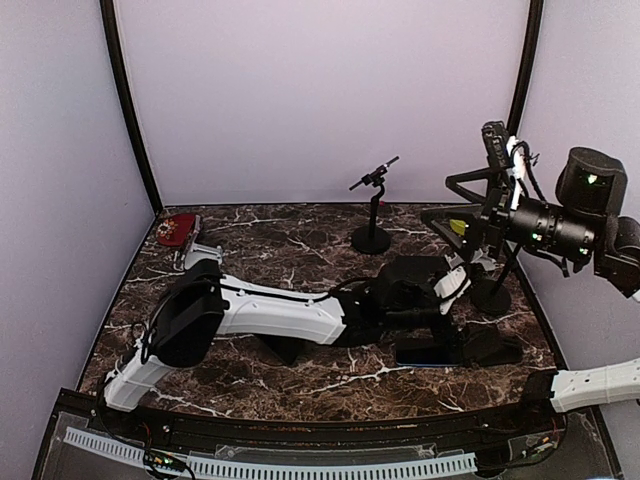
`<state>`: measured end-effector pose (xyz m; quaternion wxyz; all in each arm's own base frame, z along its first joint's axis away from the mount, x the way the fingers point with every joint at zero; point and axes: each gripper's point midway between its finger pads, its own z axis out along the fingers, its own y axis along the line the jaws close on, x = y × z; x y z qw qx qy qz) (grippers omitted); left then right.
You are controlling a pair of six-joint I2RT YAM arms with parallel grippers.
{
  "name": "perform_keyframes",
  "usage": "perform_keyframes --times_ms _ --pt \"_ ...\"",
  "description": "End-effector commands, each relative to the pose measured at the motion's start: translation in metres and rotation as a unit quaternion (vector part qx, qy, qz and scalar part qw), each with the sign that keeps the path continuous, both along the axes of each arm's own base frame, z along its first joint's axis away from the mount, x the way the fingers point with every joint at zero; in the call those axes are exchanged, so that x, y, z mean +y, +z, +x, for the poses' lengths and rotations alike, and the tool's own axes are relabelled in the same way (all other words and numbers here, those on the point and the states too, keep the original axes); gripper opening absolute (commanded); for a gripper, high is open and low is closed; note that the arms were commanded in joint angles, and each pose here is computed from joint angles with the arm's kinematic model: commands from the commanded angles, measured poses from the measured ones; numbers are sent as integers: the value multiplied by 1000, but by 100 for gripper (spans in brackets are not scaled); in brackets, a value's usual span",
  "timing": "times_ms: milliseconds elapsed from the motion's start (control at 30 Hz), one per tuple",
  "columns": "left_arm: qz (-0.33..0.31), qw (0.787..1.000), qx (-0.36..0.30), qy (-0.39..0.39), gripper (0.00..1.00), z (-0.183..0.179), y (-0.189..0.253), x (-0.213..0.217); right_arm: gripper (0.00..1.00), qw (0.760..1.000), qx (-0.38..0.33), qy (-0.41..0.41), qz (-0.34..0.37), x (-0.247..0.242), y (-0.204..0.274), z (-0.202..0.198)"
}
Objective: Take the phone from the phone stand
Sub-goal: Place the phone stand in the corner of the board, then remove the phone from the phone stand.
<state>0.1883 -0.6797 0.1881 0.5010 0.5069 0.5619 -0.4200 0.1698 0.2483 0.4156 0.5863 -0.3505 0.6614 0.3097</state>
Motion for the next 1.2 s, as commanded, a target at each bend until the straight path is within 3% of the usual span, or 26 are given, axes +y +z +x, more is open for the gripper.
perform_keyframes --times_ms 0,400,633,1167 --pt "-2 999 10 46 99 27 36 46 99 999 -18 3 29 1 23 1" --pt "43 979 52 192 99 77 56 190 99 1000 2 20 19 24 9 19" --pt "88 957 98 257 99 96 53 257 99 998 40 44 13 45 -27 34" --pt "59 916 223 329 99 103 55 371 99 986 118 106 -50 98 -123 48"
